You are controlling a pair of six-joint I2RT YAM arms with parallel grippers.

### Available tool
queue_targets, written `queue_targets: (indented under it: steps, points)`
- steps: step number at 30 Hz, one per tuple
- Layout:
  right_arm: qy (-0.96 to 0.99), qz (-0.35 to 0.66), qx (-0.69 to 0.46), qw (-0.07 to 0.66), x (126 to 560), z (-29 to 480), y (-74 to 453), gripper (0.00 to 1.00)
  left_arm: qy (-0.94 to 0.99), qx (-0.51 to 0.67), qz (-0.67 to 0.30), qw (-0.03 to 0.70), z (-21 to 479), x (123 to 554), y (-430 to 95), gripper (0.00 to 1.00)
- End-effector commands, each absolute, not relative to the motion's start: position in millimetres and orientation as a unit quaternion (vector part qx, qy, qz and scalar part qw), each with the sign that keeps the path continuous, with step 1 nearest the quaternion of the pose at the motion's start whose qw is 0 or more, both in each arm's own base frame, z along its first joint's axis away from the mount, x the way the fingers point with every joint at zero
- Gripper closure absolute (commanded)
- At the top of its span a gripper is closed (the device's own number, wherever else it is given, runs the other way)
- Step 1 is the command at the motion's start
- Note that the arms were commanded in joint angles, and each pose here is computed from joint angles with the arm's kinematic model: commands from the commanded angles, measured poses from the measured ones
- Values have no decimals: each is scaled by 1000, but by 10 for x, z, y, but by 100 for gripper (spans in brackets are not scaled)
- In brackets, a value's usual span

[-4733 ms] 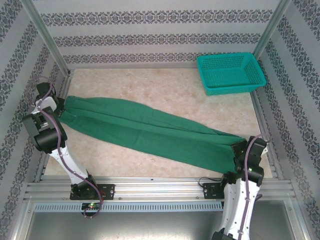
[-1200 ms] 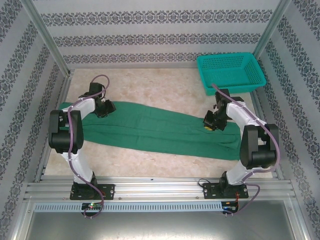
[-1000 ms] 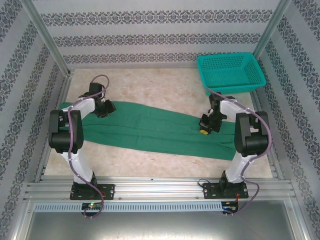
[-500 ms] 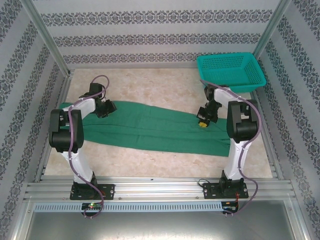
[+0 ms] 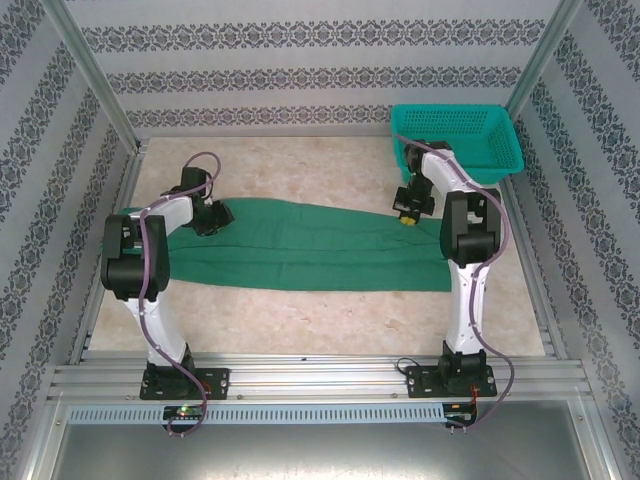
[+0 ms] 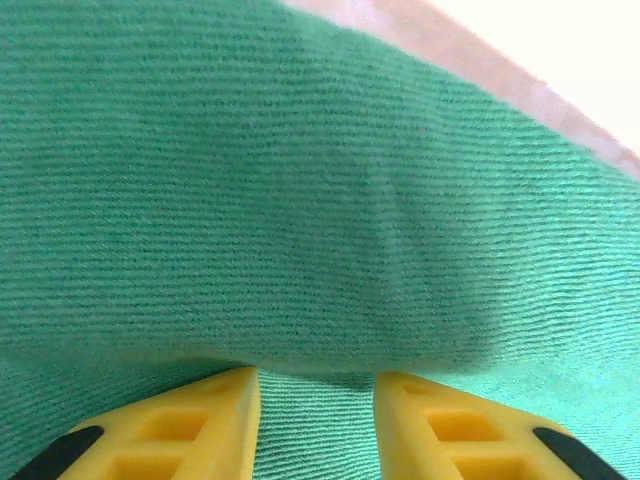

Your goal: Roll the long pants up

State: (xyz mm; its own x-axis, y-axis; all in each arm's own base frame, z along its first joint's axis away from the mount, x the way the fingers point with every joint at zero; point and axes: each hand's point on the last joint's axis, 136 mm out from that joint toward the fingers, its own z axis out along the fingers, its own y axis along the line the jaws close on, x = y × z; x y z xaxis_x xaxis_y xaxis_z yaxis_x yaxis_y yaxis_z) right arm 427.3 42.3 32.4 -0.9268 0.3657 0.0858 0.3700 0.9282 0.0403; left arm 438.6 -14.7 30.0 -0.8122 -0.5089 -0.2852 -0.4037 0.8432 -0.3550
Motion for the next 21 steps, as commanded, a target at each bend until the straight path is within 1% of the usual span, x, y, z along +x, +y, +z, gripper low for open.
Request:
queue_targets:
  steps: [1, 2, 4, 5, 6, 7, 9, 10, 11, 14, 17, 21]
  points:
    - [-981, 11, -191, -42, 4300, 712, 199, 100, 928, -246, -109, 257, 694, 4520, 14, 61]
    - [-977, 19, -201, -67, 4258, 842, 109, 100, 926, -243, -96, 274, 829, 4519, 65, 58]
    - [-970, 19, -226, -93, 4127, 1029, -54, 100, 924, -235, -65, 294, 1059, 4502, 176, 51]
    - [-967, 10, -239, -91, 4014, 1070, -119, 100, 925, -229, -52, 299, 1165, 4484, 225, 48]
    - [-964, 4, -251, -86, 3923, 1094, -188, 97, 926, -224, -38, 300, 1243, 4467, 271, 47]
    - [-961, 0, -265, -81, 3814, 1114, -280, 87, 927, -222, -23, 302, 1322, 4446, 330, 46]
    - [-954, 3, -292, -73, 3603, 1091, -475, 71, 926, -228, -3, 301, 1381, 4366, 439, 43]
    - [-949, 6, -307, -71, 3506, 1062, -574, 60, 924, -235, 2, 303, 1384, 4321, 492, 42]
    - [-945, 5, -321, -63, 3412, 1014, -652, 51, 921, -245, 7, 303, 1357, 4270, 565, 41]
    - [-936, -3, -348, -43, 3224, 862, -809, 38, 915, -279, 6, 292, 1201, 4138, 781, 39]
    - [-929, -4, -368, -30, 3142, 741, -962, 37, 911, -304, -13, 278, 1048, 4060, 915, 40]
    - [-925, -13, -379, -31, 3184, 621, -1017, 36, 909, -313, -36, 274, 958, 4077, 923, 40]
